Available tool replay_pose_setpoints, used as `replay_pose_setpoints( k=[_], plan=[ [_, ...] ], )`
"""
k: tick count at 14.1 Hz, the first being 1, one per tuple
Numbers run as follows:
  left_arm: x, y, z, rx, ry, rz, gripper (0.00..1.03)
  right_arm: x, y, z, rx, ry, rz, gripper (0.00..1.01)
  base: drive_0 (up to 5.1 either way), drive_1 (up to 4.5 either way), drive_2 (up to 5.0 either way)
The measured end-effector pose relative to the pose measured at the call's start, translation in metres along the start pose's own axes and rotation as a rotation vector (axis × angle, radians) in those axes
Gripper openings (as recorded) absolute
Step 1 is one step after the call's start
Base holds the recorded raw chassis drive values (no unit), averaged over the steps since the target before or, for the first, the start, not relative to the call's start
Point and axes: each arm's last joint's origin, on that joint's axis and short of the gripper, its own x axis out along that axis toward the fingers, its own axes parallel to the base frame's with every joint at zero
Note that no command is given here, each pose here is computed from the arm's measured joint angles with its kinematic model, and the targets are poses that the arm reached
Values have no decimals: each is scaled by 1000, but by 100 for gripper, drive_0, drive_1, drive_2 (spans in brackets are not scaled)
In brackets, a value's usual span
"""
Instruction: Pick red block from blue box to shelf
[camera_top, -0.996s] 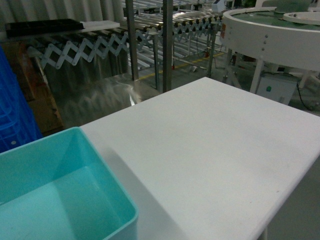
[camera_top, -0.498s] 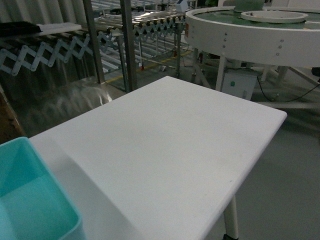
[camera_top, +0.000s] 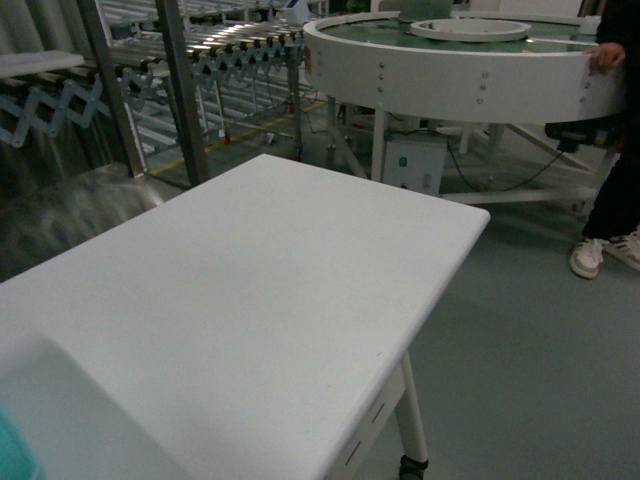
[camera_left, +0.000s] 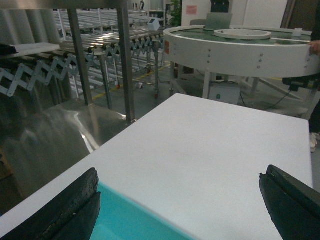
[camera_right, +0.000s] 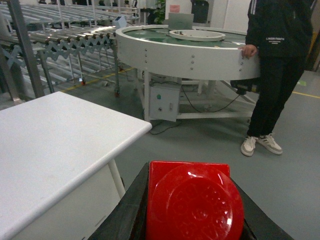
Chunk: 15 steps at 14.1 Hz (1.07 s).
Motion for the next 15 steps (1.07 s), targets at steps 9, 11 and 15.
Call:
replay_pose_setpoints(
  k=[9,11,15],
  plan=[
    [0,0,0,0,0,0,98,0,0,0,0,0,0,27,-152,-152,-152],
    [0,0,0,0,0,0,98,0,0,0,0,0,0,27,-161,-161,-161],
    [0,0,0,0,0,0,98,0,0,0,0,0,0,27,-150,-150,-150]
  ],
)
